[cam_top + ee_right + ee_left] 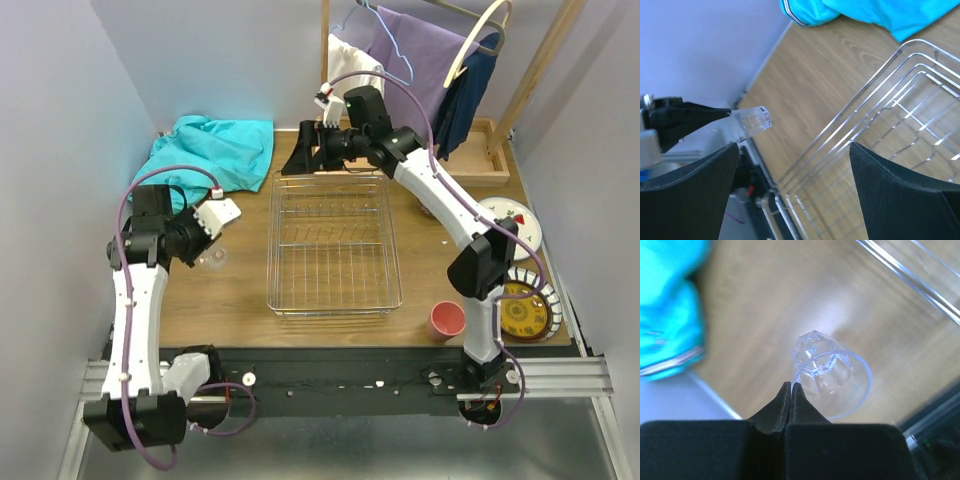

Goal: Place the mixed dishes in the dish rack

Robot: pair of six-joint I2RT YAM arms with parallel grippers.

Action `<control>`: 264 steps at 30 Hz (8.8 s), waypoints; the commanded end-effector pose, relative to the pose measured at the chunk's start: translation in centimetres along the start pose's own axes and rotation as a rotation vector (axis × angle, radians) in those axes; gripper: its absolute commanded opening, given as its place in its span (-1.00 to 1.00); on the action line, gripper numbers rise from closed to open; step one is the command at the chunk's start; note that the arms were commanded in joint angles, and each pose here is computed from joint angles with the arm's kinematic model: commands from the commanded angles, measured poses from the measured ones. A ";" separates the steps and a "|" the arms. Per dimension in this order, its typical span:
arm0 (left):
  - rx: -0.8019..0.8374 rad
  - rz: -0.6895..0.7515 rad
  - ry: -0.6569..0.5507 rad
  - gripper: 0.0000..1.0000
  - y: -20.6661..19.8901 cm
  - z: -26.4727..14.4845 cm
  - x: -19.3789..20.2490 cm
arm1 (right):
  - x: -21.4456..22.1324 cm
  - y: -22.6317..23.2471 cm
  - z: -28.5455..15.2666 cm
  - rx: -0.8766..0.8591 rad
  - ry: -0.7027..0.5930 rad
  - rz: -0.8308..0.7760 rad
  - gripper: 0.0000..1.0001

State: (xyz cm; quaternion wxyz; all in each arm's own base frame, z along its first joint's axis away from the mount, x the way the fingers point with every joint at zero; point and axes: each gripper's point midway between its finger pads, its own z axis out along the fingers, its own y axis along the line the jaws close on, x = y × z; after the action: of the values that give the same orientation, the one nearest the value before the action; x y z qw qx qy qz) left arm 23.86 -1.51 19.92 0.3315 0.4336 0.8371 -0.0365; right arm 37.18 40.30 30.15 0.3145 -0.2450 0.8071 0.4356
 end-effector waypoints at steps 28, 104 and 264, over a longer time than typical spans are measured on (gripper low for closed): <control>-0.882 0.616 -0.581 -1.00 3.5 -3.0 -18.1 | 0.9 0.2 2.6 -0.359 0.161 0.677 0.97; -0.796 0.176 -0.579 0.97 3.1 -8.2 -13.8 | -1.8 -13.2 5.9 0.108 -0.179 -0.292 -0.35; 0.719 -1.113 -0.556 0.97 -2.8 6.2 -23.9 | 1.6 -3.1 -24.8 0.622 -0.272 -1.303 -0.99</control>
State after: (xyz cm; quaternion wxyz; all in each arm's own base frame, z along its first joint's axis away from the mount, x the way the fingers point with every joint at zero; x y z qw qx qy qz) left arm 35.58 -21.59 26.14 0.4223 0.1275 0.8125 -0.3813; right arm 28.37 14.20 31.23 0.4862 -0.5858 0.6454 -0.0623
